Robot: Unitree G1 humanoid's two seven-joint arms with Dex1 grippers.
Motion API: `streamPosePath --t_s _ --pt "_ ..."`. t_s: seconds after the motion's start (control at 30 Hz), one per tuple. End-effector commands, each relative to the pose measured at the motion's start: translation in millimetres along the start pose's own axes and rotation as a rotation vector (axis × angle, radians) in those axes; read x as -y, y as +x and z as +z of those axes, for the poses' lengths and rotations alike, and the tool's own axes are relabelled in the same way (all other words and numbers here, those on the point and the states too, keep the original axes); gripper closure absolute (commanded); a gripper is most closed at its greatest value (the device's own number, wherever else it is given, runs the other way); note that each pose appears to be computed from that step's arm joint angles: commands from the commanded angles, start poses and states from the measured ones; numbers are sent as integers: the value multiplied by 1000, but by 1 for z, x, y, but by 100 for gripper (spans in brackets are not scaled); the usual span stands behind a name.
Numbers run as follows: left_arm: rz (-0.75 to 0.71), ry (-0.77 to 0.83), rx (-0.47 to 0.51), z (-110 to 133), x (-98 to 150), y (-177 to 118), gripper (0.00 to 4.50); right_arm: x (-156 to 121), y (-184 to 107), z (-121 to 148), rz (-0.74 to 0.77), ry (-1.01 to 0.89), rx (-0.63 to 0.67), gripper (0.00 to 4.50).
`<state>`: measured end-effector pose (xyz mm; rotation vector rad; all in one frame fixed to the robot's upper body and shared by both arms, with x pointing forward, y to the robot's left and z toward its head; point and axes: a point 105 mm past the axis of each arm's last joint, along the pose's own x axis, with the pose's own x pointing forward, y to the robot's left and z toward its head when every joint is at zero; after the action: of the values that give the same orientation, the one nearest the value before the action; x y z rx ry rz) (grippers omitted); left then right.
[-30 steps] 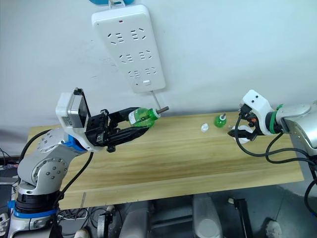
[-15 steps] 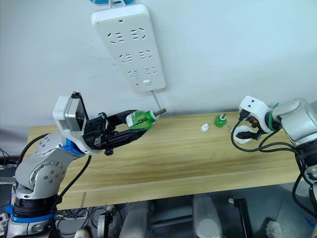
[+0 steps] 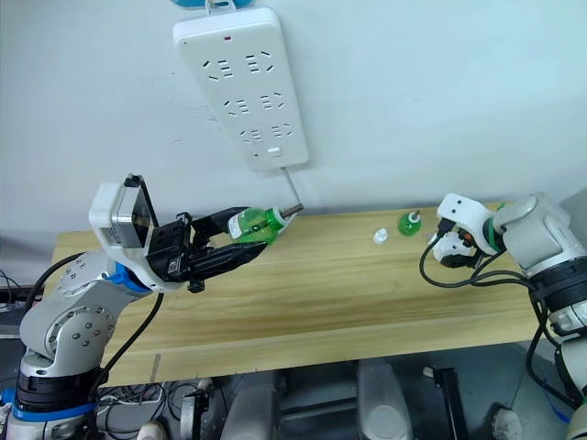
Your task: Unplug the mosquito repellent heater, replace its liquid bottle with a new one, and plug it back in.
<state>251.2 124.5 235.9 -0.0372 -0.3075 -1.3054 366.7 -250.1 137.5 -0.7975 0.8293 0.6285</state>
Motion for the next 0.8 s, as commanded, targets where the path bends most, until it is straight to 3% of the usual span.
streamPosePath --t_s 0.03,0.8 --pt "-27 36 15 11 9 1 225 5 1 -7 -40 3 -29 2" --pt "-12 32 -3 14 11 2 225 10 16 -7 -91 -8 -32 2"
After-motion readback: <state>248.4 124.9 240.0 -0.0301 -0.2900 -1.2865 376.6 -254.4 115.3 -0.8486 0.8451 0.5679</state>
